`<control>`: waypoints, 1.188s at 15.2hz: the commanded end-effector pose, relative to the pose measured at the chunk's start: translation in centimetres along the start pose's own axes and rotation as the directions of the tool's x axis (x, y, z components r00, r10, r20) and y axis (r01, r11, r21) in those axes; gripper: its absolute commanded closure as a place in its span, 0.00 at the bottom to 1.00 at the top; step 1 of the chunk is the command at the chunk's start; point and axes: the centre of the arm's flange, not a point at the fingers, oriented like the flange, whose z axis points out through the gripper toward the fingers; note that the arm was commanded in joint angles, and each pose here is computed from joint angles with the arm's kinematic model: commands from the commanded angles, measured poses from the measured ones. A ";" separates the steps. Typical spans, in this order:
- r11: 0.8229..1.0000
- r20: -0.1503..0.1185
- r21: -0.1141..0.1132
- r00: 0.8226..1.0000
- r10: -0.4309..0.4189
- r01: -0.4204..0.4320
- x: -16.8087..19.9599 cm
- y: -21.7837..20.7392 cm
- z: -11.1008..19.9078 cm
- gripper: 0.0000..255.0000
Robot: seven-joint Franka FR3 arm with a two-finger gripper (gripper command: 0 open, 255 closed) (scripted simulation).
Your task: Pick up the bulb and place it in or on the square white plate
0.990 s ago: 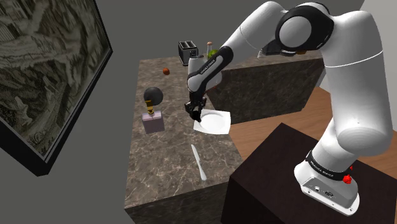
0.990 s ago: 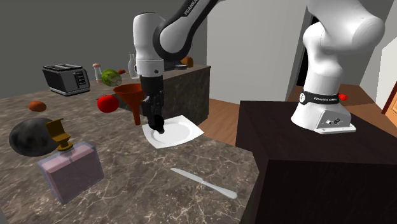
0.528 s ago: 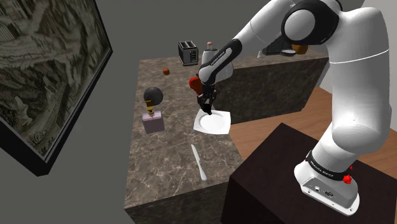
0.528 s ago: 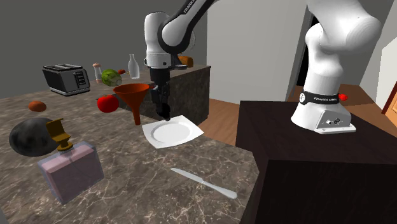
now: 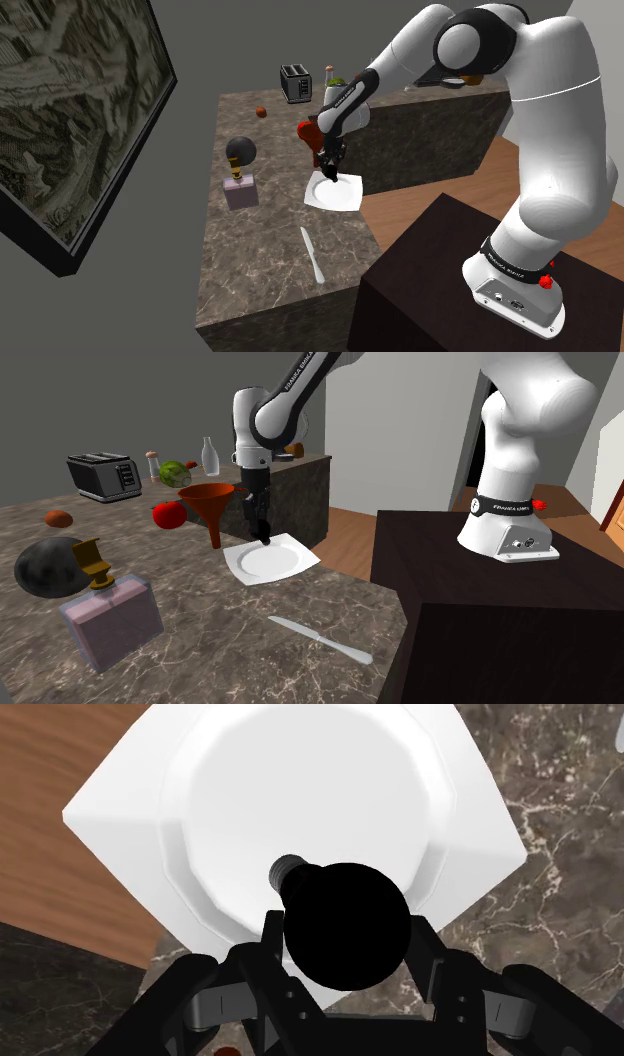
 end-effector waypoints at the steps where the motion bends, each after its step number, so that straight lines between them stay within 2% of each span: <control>1: 1.000 -0.001 0.000 1.000 0.000 0.000 0.0 0.1 1.1 1.00; 10: 1.000 -0.001 0.000 1.000 0.000 0.000 0.0 0.4 5.8 1.00; 18: 1.000 -0.001 0.000 1.000 0.000 0.000 0.0 0.4 5.8 1.00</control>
